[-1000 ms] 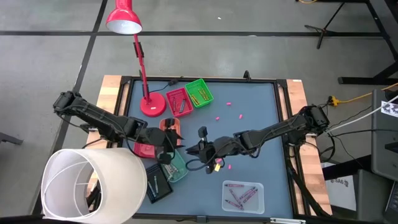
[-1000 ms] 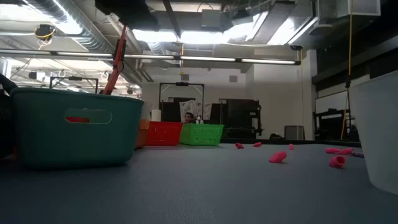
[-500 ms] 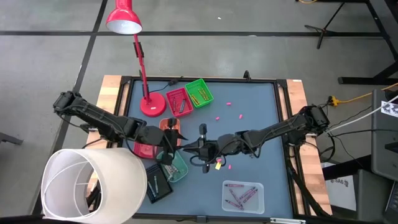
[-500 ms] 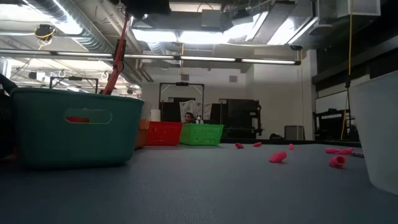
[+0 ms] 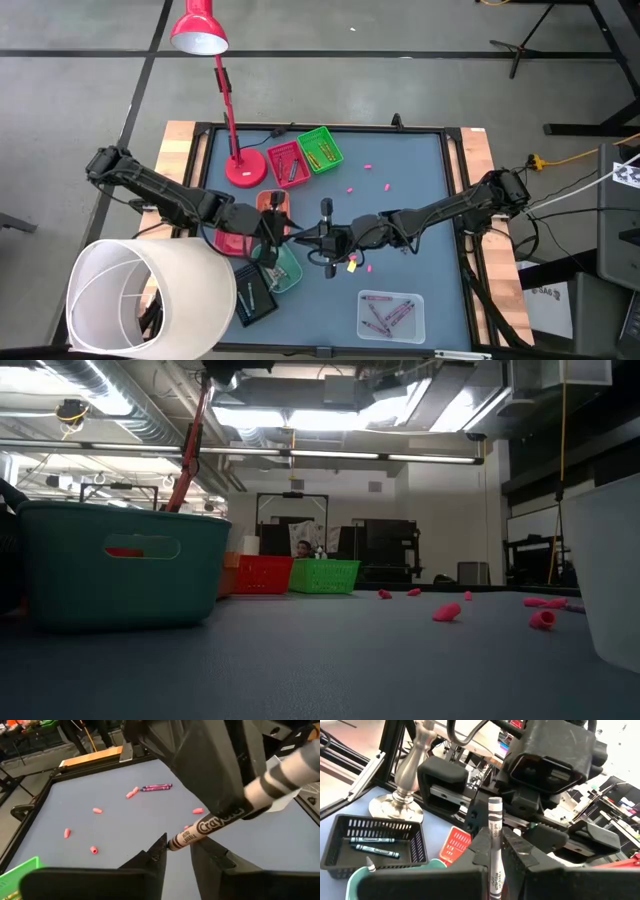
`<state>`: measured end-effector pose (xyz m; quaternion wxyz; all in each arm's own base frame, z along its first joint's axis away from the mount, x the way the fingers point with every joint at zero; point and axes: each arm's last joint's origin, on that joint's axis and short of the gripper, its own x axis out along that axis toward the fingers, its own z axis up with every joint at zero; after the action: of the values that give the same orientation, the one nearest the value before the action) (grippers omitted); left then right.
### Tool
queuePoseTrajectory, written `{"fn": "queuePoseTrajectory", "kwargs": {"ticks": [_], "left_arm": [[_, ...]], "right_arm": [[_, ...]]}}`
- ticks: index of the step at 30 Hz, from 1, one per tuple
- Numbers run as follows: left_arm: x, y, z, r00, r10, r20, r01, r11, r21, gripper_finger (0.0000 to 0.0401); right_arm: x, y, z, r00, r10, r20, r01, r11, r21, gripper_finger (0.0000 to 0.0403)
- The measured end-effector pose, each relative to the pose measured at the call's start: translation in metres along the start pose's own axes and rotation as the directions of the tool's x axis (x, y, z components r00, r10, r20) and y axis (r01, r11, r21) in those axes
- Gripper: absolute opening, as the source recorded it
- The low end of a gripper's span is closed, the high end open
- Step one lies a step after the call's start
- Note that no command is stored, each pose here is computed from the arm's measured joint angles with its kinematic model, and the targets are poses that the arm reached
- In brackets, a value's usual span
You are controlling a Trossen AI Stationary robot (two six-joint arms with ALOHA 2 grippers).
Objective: Sort crayons
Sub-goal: Put the gray crayon into the light green bin
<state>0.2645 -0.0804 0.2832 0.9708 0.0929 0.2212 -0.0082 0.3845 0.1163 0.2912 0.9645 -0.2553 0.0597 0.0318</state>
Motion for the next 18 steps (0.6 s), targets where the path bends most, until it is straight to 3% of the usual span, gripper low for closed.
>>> {"fn": "queuePoseTrajectory", "kwargs": {"ticks": [18], "left_arm": [[-0.0011,-0.0037,-0.0001,1.000,-0.011,-0.001,0.011,1.000,0.006,0.0017]], "right_arm": [[0.0000,-0.0009,-0.0006,0.999,-0.033,-0.018,0.033,0.999,0.001,0.0030]]}}
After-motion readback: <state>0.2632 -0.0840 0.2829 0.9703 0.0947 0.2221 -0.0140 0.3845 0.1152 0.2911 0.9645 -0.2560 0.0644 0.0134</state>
